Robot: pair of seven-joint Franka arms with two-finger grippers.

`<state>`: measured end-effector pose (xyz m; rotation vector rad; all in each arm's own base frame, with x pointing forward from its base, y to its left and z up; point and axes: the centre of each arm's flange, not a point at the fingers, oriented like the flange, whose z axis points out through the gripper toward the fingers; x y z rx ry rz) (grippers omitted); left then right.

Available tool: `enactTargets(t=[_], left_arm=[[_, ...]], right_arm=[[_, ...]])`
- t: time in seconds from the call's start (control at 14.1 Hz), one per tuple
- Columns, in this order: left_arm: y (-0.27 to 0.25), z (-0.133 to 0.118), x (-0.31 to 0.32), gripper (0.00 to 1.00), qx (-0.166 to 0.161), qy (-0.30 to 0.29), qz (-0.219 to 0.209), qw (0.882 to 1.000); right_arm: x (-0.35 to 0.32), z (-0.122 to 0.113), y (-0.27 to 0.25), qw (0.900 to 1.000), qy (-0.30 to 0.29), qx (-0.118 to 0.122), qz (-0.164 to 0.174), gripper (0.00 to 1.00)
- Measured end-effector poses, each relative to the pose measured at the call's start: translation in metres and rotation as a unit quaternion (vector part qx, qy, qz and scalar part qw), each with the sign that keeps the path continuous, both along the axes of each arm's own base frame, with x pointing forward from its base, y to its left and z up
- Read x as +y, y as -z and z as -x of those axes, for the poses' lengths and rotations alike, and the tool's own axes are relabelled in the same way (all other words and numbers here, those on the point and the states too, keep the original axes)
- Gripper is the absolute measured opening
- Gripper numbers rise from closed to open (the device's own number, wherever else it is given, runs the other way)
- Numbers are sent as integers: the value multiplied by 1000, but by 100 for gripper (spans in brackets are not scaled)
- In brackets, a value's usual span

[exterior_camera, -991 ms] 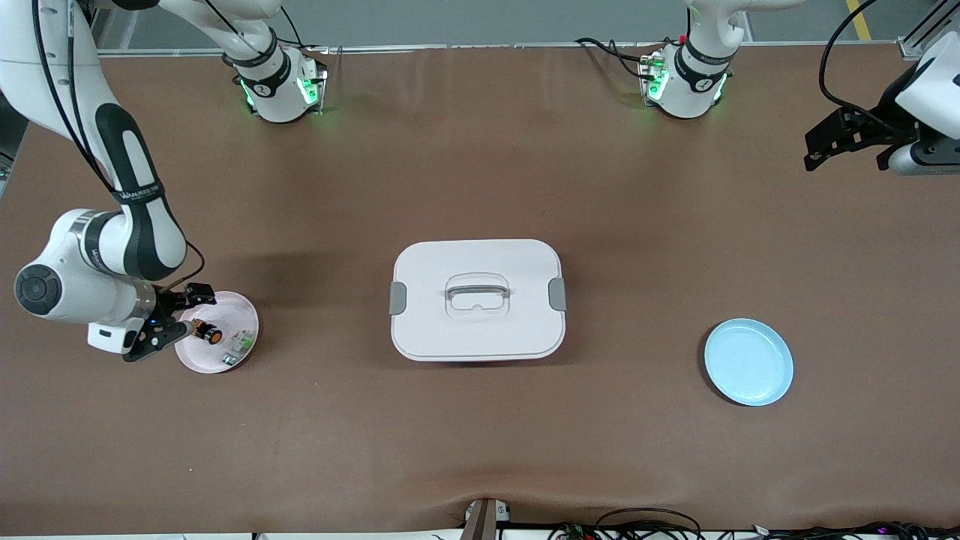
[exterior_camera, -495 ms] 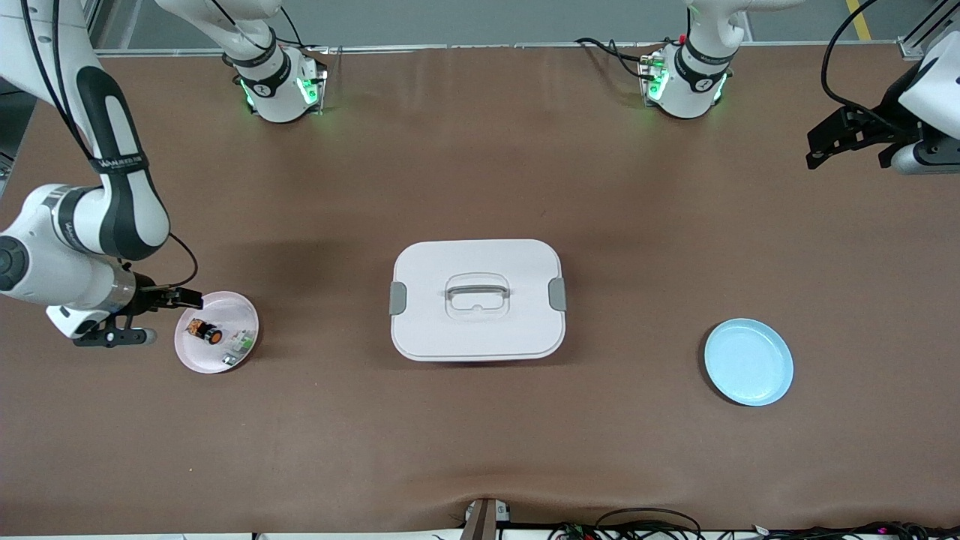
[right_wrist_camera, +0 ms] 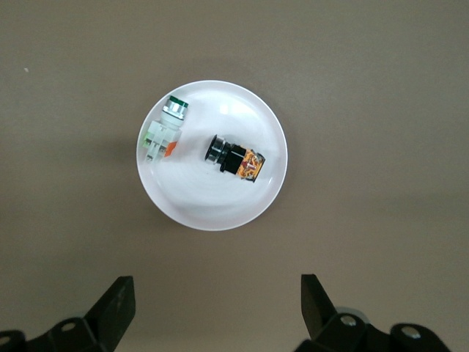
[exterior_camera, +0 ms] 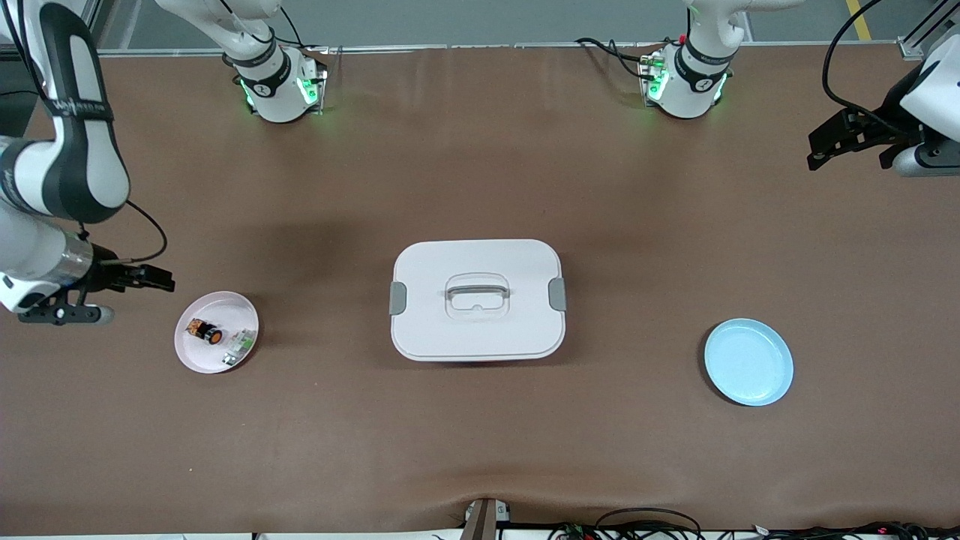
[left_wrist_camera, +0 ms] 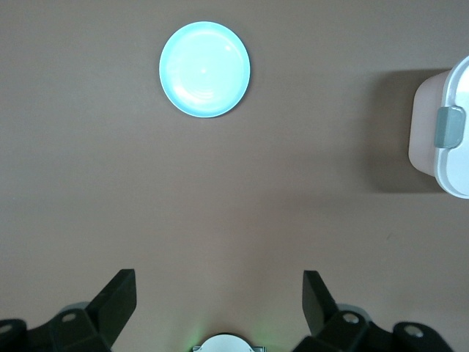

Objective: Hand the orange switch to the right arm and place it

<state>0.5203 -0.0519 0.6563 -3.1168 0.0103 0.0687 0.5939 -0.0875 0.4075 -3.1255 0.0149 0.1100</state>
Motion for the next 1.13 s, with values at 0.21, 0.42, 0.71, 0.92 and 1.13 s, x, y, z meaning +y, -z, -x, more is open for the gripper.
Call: enactTargets(t=[0.21, 0.42, 0.71, 0.92, 1.13], left_arm=[[0, 0, 0, 100, 0, 0, 0, 1000], [0, 0, 1, 100, -1, -1, 0, 1000], [-1, -1, 11, 100, -1, -11, 0, 1000], [-2, -1, 14, 100, -3, -14, 0, 1000], [-2, -1, 14, 100, -2, -13, 0, 1000]], right_arm=[[1, 10, -39, 1000, 0, -5, -1, 100], [2, 14, -80, 1000, -1, 9, -4, 100], [7, 15, -146, 1000, 13, 14, -4, 100], [19, 18, -168, 997, 70, 18, 0, 100], [39, 30, -193, 996, 93, 12, 3, 100]])
